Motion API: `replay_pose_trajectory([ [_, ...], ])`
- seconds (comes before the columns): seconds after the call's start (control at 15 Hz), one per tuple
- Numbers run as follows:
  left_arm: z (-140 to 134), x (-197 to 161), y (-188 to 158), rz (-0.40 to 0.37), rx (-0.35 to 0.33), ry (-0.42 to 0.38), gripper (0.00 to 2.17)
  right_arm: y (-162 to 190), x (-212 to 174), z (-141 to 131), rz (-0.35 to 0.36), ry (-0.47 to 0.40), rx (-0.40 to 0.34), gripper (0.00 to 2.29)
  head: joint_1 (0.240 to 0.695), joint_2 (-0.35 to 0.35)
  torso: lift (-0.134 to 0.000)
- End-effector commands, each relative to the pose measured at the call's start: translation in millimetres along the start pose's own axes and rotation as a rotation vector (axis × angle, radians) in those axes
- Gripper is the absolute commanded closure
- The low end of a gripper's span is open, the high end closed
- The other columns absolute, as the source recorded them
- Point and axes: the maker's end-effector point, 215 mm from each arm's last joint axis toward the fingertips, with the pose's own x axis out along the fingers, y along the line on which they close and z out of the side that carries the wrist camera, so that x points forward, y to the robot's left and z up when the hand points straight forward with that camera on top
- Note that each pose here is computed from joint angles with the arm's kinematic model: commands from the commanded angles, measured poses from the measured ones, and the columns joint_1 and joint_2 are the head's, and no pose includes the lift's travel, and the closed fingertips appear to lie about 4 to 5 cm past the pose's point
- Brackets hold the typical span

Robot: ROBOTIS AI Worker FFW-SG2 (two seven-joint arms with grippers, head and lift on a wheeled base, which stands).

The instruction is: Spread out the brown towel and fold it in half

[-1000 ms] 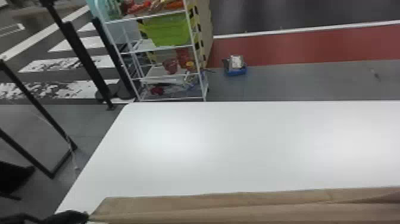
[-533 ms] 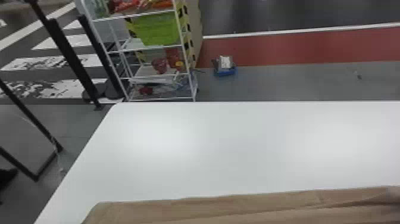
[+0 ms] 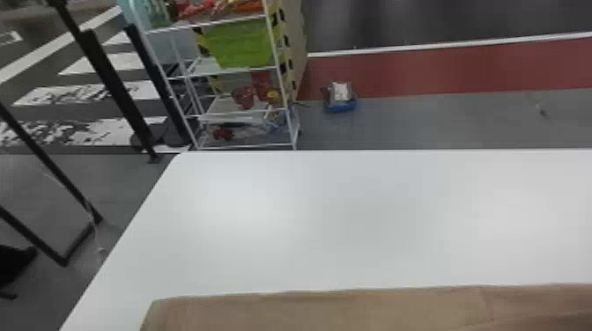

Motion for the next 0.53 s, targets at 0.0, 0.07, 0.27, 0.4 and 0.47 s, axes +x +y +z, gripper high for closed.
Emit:
replay_pose_trajectory([
  [0.0,-0.9,0.9,-3.2,-0.021,-0.024,0.003,0.06,-20.6,-12.8,-7.0,-0.052,0.0,0.028,0.23,0.695,0.223,-0.124],
  [0.07,-0.9,1.5,-4.0,-0.024,-0.023,0.004,0.06,-27.3,-18.6,-9.9,-0.071,-0.011,0.046,0.2,0.695,0.208,-0.124],
  [0.27,-2.9,-6.1,1.8,-0.009,-0.011,0.02,0.07,-32.6,-38.6,-4.8,-0.071,-0.098,0.135,0.18,0.695,0.168,-0.124],
  [0.4,-3.1,-9.8,5.5,0.008,-0.009,0.024,0.08,-22.1,-41.0,-5.4,-0.058,-0.111,0.133,0.18,0.695,0.163,-0.124],
  [0.47,-2.7,-10.0,8.4,0.018,-0.007,0.022,0.08,-9.7,-38.8,-10.2,-0.038,-0.096,0.117,0.18,0.695,0.163,-0.124],
])
